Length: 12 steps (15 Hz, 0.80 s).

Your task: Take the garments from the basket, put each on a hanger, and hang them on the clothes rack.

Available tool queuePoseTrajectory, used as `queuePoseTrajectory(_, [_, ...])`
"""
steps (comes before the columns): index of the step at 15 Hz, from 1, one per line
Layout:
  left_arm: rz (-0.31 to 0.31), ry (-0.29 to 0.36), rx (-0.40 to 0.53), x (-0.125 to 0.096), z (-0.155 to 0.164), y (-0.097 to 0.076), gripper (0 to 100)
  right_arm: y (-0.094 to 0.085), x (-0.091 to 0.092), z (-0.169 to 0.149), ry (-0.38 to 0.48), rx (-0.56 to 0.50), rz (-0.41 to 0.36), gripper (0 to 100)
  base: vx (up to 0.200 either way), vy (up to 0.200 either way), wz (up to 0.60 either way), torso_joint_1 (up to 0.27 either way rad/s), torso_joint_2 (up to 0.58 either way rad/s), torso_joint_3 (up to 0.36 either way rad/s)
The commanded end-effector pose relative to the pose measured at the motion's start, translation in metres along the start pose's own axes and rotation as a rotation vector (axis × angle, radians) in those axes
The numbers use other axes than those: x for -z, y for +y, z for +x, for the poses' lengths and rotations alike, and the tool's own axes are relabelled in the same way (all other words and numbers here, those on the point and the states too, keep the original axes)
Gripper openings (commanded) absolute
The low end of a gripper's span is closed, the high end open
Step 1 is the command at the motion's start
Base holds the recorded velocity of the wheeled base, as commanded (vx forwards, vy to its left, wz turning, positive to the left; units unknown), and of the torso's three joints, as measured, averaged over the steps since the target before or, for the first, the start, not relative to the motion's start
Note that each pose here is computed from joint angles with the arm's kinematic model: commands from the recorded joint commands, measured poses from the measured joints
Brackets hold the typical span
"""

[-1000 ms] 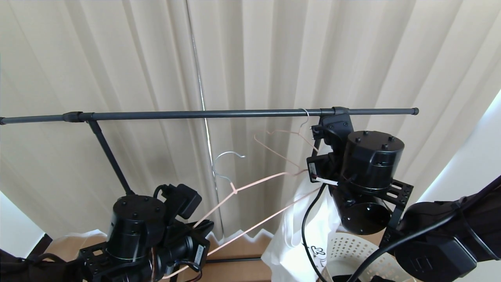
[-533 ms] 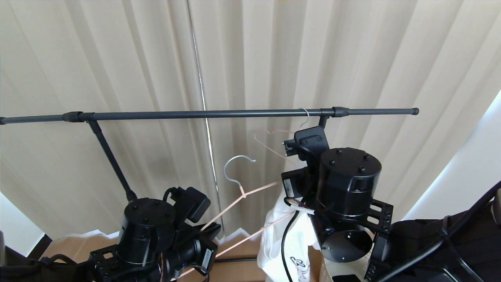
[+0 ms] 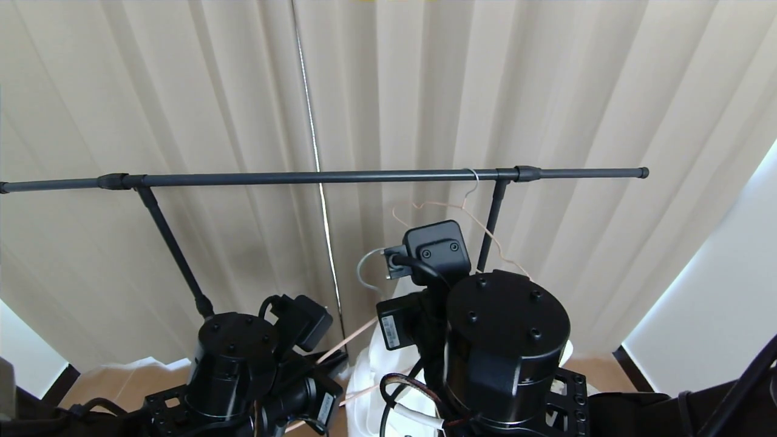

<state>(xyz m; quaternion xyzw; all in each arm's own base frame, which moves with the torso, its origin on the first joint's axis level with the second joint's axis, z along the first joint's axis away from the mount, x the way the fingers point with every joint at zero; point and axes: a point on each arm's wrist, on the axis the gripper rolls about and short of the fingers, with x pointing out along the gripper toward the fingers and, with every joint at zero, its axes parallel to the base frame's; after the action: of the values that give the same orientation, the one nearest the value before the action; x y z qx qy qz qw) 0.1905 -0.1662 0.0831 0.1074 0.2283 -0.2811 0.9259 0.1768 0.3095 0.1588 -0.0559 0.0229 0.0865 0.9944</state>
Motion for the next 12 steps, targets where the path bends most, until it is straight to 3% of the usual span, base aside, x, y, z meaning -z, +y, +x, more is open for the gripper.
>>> queuePoseTrajectory(1, [0.004, -0.001, 0.004, 0.0, -0.001, -0.001, 0, 0.002, -0.003, -0.002, -0.016, -0.005, 0.018, 0, 0.0, 0.0, 0.0, 0.0, 0.0, 0.0])
queuePoseTrajectory(2, [0.005, 0.005, 0.007, 0.002, -0.002, -0.002, 0, 0.0, -0.003, 0.0, -0.017, 0.007, 0.02, 0, 0.0, 0.0, 0.0, 0.0, 0.0, 0.0])
queuePoseTrajectory(3, [0.004, -0.007, 0.008, 0.002, -0.004, -0.002, 0, -0.004, -0.003, 0.003, -0.017, 0.02, 0.022, 100, 0.0, 0.0, 0.0, 0.0, 0.0, 0.0])
queuePoseTrajectory(7, [0.006, -0.062, 0.012, 0.008, -0.012, -0.001, 0, -0.025, -0.013, 0.013, -0.031, 0.08, 0.048, 100, 0.0, 0.0, 0.0, 0.0, 0.0, 0.0])
queuePoseTrajectory(12, [0.012, -0.071, 0.023, 0.009, -0.015, -0.004, 0, -0.022, -0.005, 0.018, -0.017, 0.086, 0.033, 100, 0.0, 0.0, 0.0, 0.0, 0.0, 0.0])
